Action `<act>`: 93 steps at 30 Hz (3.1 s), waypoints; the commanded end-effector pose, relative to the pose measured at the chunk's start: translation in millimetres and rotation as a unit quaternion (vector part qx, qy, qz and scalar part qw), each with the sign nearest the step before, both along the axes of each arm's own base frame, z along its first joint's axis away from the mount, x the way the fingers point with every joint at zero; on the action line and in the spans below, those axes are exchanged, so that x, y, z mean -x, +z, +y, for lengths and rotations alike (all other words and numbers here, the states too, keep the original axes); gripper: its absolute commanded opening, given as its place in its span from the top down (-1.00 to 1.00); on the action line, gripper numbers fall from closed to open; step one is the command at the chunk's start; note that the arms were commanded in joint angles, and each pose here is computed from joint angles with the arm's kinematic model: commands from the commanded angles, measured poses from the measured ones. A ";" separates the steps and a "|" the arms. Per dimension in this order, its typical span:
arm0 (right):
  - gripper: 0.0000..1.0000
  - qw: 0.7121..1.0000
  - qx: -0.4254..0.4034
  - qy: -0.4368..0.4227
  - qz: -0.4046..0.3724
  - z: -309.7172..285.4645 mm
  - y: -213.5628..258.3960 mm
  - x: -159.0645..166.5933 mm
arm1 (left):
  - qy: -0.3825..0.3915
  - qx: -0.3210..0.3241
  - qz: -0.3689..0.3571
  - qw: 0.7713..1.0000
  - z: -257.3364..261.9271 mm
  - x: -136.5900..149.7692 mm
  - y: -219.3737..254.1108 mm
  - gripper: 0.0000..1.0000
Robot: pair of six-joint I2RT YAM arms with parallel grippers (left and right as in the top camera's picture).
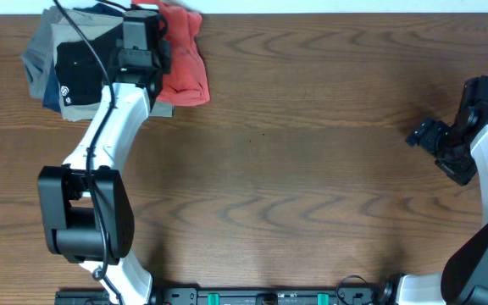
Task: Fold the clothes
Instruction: 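Carry the red shirt with the left gripper onto the clothes stack, then lower the shirt onto the stack and open the left gripper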
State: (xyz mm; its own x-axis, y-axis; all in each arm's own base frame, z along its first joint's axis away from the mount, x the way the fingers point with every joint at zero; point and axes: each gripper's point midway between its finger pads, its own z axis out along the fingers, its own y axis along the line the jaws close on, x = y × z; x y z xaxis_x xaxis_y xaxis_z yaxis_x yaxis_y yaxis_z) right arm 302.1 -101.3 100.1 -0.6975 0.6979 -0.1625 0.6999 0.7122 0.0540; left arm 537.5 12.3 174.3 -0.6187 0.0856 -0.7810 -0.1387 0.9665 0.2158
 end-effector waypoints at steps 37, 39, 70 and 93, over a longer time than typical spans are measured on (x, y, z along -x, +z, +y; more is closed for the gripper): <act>-0.98 1.000 0.005 0.002 -0.008 -2.5 5.4 -2.7 | 0.192 0.033 -0.101 0.976 138.6 15.5 52.4 0.87; -0.98 1.000 0.005 0.002 -0.008 -2.4 5.4 -2.8 | 0.199 0.032 -0.091 0.975 145.8 17.0 43.6 0.88; -0.98 1.000 0.005 0.002 -0.008 -2.4 5.4 -2.7 | 0.214 0.095 -0.068 0.970 109.2 68.2 79.6 -0.96; -0.98 1.000 0.005 0.002 -0.008 -2.4 5.4 -2.7 | -0.041 0.207 0.238 0.948 -84.2 284.1 -3.7 -0.96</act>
State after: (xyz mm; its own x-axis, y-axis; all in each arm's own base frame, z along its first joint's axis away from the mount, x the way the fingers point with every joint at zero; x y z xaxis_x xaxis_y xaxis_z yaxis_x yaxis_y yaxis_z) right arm 302.1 -101.3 100.1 -0.6975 0.6979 -0.1625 0.6999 0.7122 0.0540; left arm 269.0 -53.0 170.3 -0.9082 -0.1382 -0.3951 -0.1053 0.9890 -0.1038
